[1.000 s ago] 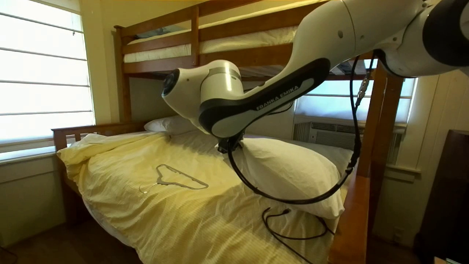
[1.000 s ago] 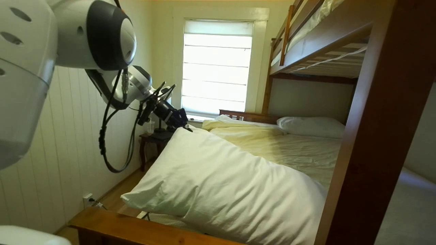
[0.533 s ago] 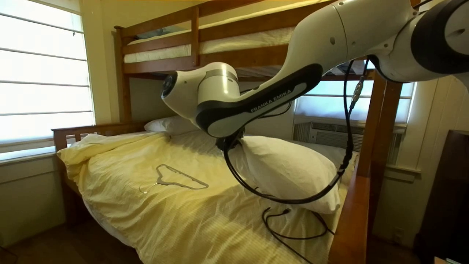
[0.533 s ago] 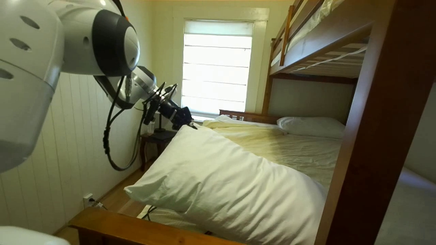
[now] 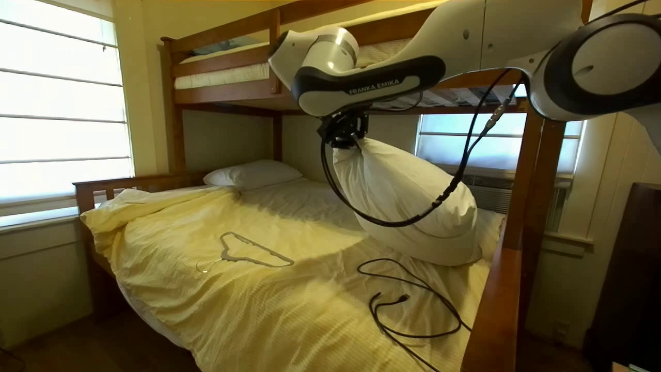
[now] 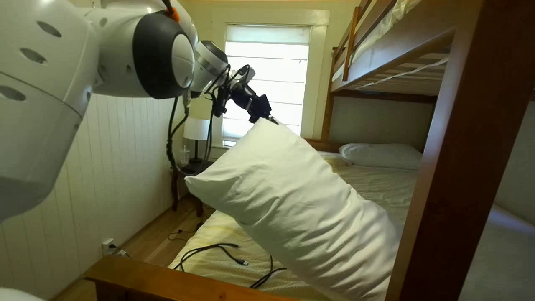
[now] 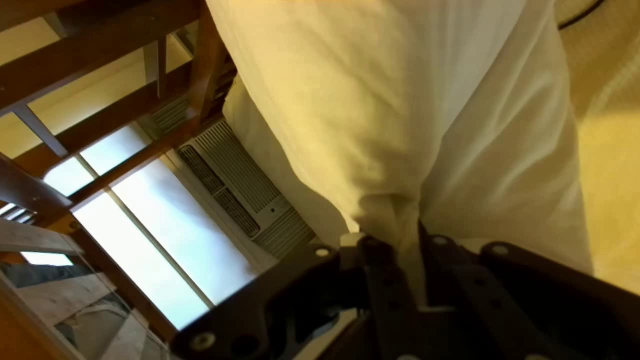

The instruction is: Flip the pillow over

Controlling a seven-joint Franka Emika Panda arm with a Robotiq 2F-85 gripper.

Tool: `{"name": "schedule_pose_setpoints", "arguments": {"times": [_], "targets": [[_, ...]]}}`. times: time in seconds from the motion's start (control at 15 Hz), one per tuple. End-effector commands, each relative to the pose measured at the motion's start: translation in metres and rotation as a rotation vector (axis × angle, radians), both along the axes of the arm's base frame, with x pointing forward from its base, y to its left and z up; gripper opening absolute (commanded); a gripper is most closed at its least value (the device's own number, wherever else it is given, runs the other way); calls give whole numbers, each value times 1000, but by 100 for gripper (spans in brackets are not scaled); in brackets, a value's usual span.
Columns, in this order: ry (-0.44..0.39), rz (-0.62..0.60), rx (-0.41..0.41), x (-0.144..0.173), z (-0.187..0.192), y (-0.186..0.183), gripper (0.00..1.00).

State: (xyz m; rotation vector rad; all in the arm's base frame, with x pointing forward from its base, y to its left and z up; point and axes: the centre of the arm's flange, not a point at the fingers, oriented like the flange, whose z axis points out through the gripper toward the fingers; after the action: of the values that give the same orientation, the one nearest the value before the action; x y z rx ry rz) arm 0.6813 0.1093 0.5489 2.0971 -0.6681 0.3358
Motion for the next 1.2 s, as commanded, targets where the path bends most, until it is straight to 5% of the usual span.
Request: {"name": "schedule_pose_setpoints", "arguments": {"times": [0.0,0.2,0.27,0.53,0.6,0.73,1.13], "targets": [[-150,-105,-55,42,70,-16,3],[-253,-172,-61,0,81,-33,3],[-167,-118,-19,5,52,-38,11],[-209,-156,-21,2,56,-39,11],[-218,-145,38,7,56,-33,3],[-257,-62,50,17,79,-10,3],[-360,115,-115,-11,167,39,3]]}}
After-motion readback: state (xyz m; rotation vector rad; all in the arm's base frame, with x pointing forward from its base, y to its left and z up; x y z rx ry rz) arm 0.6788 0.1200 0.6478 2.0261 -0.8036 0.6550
